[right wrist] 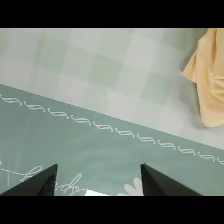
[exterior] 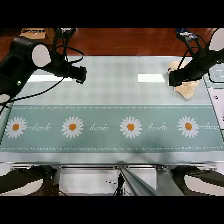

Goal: Fold the shirts.

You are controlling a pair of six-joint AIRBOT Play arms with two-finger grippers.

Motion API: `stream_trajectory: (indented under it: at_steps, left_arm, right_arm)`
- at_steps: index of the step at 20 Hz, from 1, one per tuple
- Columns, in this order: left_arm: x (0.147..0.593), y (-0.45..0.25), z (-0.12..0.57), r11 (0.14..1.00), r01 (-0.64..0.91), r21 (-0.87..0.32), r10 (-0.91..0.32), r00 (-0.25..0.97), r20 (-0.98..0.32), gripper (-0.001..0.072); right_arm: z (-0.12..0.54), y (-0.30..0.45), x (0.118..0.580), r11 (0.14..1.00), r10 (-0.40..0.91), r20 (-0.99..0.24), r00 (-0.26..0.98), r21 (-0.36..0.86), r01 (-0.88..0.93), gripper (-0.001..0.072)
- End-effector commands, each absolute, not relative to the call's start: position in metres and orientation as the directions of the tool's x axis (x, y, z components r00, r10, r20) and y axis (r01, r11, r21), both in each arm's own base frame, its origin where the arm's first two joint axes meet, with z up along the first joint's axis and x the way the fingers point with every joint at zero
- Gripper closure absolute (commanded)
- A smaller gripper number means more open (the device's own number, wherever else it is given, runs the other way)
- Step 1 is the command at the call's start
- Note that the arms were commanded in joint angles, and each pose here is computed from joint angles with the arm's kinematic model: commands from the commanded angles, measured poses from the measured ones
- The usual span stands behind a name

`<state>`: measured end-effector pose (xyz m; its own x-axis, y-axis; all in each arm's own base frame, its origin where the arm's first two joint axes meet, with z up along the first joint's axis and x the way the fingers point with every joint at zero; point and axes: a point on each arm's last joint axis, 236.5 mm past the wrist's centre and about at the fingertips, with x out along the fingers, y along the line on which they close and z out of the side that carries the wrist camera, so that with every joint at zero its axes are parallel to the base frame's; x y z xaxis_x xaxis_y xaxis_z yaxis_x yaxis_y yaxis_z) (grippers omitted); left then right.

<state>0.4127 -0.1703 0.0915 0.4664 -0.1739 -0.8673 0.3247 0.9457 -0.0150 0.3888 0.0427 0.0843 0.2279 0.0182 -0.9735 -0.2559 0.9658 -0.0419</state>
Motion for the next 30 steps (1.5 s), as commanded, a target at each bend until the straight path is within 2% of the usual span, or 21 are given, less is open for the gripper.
stream_trajectory:
  at_steps: [1, 15, 20, 22, 25, 27, 30]
  left_arm:
    - [0.413, -0.17, 0.091, 0.946, 0.325, -0.015, -0.174, 0.466, -0.868, -0.0008]
    - [0.413, -0.17, 0.091, 0.946, 0.325, -0.015, -0.174, 0.466, -0.868, -0.0008]
    - [0.424, -0.176, 0.098, 0.945, 0.328, -0.019, -0.195, 0.514, -0.835, -0.0009]
    - [0.429, -0.177, 0.101, 0.944, 0.328, -0.018, -0.2, 0.531, -0.823, -0.0008]
    - [0.444, -0.175, 0.111, 0.945, 0.328, 0.019, -0.191, 0.596, -0.78, -0.0009]
    - [0.452, -0.178, 0.119, 0.944, 0.329, 0.02, -0.204, 0.631, -0.749, -0.0008]
    - [0.458, -0.18, 0.124, 0.943, 0.331, 0.019, -0.215, 0.653, -0.727, -0.0009]
  right_arm:
    - [0.084, 0.043, 0.389, 0.966, 0.018, -0.974, 0.228, -0.042, -0.257, 0.0118]
    - [0.084, 0.043, 0.389, 0.966, 0.019, -0.973, 0.229, -0.042, -0.257, 0.0118]
    - [0.097, 0.047, 0.427, 0.966, 0.033, -0.921, 0.388, -0.071, -0.251, 0.0119]
    - [0.114, 0.029, 0.46, 0.965, -0.041, -0.847, 0.53, -0.172, -0.199, 0.012]
    - [0.155, -0.031, 0.505, 0.942, -0.291, -0.653, 0.699, -0.324, 0.089, 0.0119]
    - [0.161, -0.06, 0.525, 0.932, -0.348, -0.581, 0.736, -0.3, 0.204, 0.0119]
    - [0.115, -0.11, 0.527, 0.918, -0.39, -0.653, 0.649, -0.219, 0.332, 0.0118]
